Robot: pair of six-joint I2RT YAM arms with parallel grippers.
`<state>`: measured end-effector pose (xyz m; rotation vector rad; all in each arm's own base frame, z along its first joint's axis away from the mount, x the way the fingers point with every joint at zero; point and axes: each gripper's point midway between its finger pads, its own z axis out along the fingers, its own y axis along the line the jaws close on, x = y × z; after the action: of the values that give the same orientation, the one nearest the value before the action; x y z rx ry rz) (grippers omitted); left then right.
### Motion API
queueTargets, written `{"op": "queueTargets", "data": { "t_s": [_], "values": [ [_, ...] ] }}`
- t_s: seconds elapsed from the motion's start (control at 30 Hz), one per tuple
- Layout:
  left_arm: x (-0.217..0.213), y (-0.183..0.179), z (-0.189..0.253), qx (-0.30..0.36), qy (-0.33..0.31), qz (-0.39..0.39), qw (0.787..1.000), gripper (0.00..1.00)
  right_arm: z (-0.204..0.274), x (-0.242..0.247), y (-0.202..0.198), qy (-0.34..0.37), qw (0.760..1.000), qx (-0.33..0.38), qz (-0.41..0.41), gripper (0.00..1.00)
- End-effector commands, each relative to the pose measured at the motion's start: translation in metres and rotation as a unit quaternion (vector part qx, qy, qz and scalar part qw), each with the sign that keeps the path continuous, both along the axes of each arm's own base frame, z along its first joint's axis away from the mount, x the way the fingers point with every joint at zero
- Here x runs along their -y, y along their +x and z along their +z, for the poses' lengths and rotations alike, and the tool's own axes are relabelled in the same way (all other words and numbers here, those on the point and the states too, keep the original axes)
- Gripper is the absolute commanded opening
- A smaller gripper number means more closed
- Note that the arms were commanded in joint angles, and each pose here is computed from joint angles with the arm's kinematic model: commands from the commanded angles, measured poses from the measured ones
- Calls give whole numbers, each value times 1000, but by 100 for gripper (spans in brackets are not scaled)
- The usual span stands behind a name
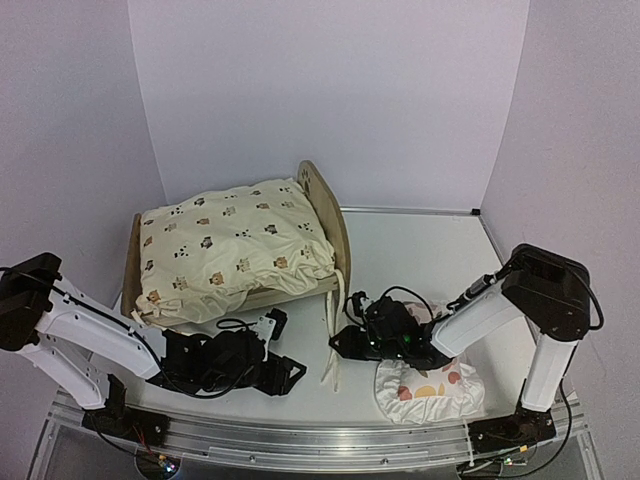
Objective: Set up the pet bed
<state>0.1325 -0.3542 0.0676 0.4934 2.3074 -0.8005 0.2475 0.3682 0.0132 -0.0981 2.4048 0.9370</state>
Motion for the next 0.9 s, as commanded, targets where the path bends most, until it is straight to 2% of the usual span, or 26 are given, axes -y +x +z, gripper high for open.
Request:
{"op": "queueTargets", "data": {
  "t_s": [0.0, 0.1, 0.23, 0.4, 0.57, 0.87],
  "values": [
    [5, 3, 8, 16, 5, -3, 1000, 63, 29, 4, 8, 28, 999, 34, -23, 32],
    [8, 2, 5, 15, 13, -8, 1000, 63, 37, 5, 5, 27, 999, 40, -11, 45],
    [13, 0, 2, 15, 21, -24, 999, 63, 48, 5, -3, 2, 999, 37, 21, 52],
    [8, 5, -1, 24, 40, -10, 999, 63, 40, 15, -25, -82, 995, 13, 64, 55],
    [-1, 13, 1, 40, 65, 8, 997, 61, 31, 21, -57, -191, 974, 15, 117, 57],
    [-4, 11, -6, 35, 72, 4, 997, 58, 6, 18, -82, -240, 959, 8, 152, 53]
  ]
}}
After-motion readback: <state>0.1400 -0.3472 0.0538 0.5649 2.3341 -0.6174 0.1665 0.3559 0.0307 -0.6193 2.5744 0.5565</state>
